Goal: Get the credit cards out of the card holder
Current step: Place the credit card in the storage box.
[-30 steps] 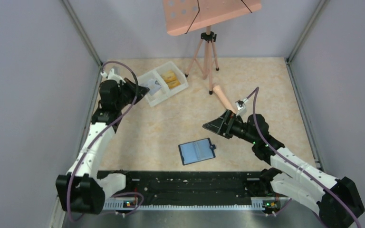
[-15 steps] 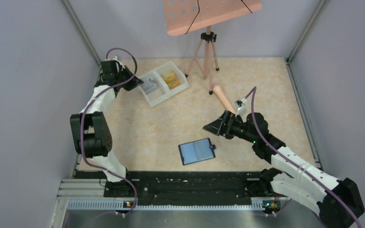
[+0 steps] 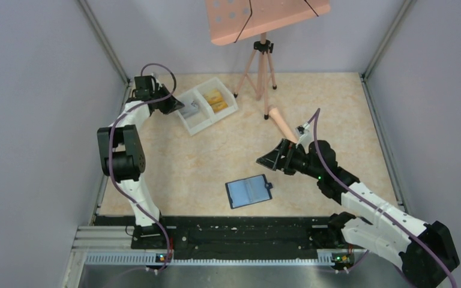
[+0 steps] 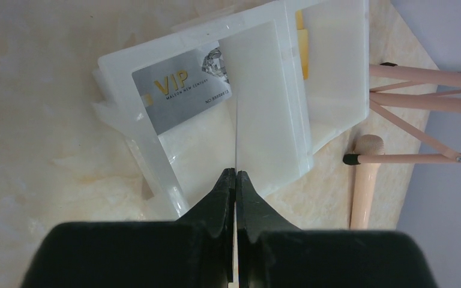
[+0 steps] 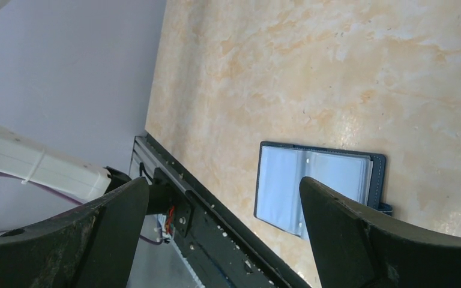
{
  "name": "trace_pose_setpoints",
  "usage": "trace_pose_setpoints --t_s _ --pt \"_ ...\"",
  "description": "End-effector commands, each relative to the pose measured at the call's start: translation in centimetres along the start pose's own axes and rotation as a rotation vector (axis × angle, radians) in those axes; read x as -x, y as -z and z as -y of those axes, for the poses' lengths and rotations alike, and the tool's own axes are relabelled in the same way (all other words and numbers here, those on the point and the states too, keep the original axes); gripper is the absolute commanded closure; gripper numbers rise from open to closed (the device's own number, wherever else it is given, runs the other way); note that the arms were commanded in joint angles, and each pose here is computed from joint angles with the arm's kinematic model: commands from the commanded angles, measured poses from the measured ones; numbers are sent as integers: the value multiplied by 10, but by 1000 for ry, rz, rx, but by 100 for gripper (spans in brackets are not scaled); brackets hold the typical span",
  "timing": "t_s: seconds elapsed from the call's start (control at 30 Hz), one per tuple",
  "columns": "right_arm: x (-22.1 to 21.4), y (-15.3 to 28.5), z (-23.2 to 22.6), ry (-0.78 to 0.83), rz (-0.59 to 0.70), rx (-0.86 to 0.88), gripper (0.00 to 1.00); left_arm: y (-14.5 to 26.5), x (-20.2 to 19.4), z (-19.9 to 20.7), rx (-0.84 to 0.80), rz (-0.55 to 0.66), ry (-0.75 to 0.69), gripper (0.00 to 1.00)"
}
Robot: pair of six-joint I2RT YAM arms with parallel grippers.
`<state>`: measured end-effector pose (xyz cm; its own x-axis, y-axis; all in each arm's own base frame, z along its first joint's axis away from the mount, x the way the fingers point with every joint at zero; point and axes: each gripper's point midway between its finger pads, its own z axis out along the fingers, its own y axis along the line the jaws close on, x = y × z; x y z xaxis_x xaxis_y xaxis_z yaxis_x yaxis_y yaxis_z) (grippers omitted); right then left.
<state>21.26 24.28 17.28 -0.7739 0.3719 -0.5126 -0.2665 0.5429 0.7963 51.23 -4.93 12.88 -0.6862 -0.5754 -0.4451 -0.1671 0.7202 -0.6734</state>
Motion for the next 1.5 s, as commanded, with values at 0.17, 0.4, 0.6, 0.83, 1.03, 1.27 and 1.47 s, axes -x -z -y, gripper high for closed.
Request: trace_pose_setpoints --t_s 0.17,0.4,0.6,0.83,1.03,1.27,1.47 --pt "30 2 -13 84 80 -13 4 -7 30 10 -6 63 23 100" --pt "34 2 -10 114 90 -38 4 -11 36 1 39 78 24 100" --pt "31 1 -5 110 83 -49 4 -16 37 -3 53 83 43 100" --pt "33 1 -4 118 91 -59 4 -21 38 -9 76 89 70 100" --pt "32 1 -3 121 91 -61 4 -23 40 -13 97 97 77 98" --pt "33 2 -2 124 94 -63 4 -25 42 -18 118 103 80 95" --pt "35 2 -3 135 101 -64 4 -27 42 -20 123 103 80 92"
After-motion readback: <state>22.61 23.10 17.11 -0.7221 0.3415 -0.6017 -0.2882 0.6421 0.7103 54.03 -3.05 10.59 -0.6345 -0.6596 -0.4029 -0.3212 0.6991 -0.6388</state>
